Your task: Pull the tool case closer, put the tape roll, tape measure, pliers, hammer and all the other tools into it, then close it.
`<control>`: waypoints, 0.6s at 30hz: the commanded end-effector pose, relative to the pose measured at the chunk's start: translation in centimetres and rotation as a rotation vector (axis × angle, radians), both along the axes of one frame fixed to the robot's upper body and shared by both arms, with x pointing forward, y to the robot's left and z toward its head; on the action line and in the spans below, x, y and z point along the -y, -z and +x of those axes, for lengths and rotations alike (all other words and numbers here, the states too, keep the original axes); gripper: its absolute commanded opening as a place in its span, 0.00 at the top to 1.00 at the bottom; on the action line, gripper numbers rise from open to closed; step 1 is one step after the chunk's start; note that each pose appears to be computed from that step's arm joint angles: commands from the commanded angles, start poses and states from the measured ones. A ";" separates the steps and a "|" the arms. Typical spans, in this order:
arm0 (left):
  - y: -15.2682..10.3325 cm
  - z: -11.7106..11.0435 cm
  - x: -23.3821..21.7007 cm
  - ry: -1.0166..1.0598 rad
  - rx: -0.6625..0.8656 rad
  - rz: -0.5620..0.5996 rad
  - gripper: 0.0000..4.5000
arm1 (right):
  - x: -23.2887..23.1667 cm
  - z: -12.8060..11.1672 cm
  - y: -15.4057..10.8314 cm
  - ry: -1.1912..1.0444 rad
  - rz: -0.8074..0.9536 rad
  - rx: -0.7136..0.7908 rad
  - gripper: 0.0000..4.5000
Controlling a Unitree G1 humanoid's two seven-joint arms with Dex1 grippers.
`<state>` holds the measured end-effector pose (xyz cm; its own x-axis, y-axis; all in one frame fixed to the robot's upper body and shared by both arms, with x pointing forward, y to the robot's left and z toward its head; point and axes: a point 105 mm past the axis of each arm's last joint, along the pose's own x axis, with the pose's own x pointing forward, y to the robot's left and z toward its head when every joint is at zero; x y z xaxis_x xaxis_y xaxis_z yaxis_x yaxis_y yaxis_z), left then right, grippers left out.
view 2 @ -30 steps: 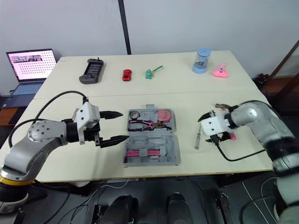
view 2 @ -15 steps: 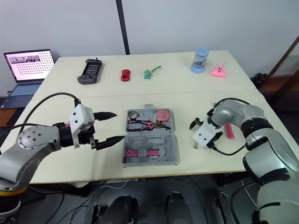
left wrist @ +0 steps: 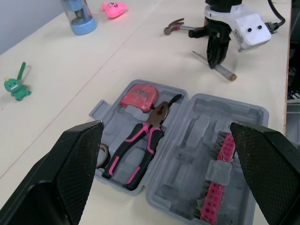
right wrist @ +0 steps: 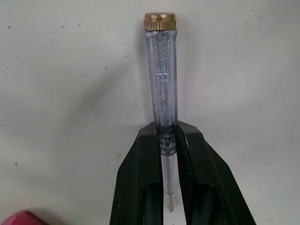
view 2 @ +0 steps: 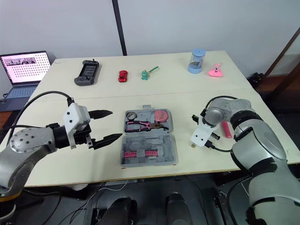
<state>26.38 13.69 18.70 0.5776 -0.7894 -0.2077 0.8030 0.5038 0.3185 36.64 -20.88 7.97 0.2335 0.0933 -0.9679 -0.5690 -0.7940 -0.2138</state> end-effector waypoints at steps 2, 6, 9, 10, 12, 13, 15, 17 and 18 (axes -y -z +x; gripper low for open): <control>-1.2 -0.2 0.2 0.014 0.047 0.002 0.00 | -0.9 0.9 -1.9 0.076 0.128 0.039 0.99; -1.3 -0.1 0.5 0.028 0.051 -0.006 0.00 | -1.0 1.5 -4.1 0.382 0.379 -0.039 0.99; -2.0 0.0 0.9 0.044 0.063 -0.044 0.00 | -0.6 1.4 -4.8 0.628 0.556 -0.085 0.99; -2.2 0.0 1.0 0.048 0.066 -0.049 0.00 | -0.2 1.4 -4.9 0.724 0.603 -0.068 0.99; -2.3 0.1 1.1 0.053 0.068 -0.050 0.00 | 1.4 0.6 -4.1 0.979 0.604 -0.109 0.99; -2.3 0.1 1.1 0.055 0.067 -0.050 0.00 | 2.0 0.0 -3.5 1.134 0.621 -0.155 0.99; -2.3 0.1 1.2 0.061 0.065 -0.050 0.00 | 2.1 -1.0 -2.7 1.319 0.685 -0.200 0.99; -2.2 0.1 1.3 0.069 0.063 -0.051 0.00 | 1.4 -1.7 -2.1 1.459 0.777 -0.245 0.99; -2.2 0.1 1.3 0.072 0.062 -0.052 0.00 | 1.2 -2.0 -1.7 1.521 0.805 -0.264 0.99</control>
<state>26.69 12.63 20.12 0.5409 -0.8268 -0.1543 0.8196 0.4770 0.3172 35.00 -22.79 9.49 0.4002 0.3617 -0.8420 -0.7831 0.6122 -0.1093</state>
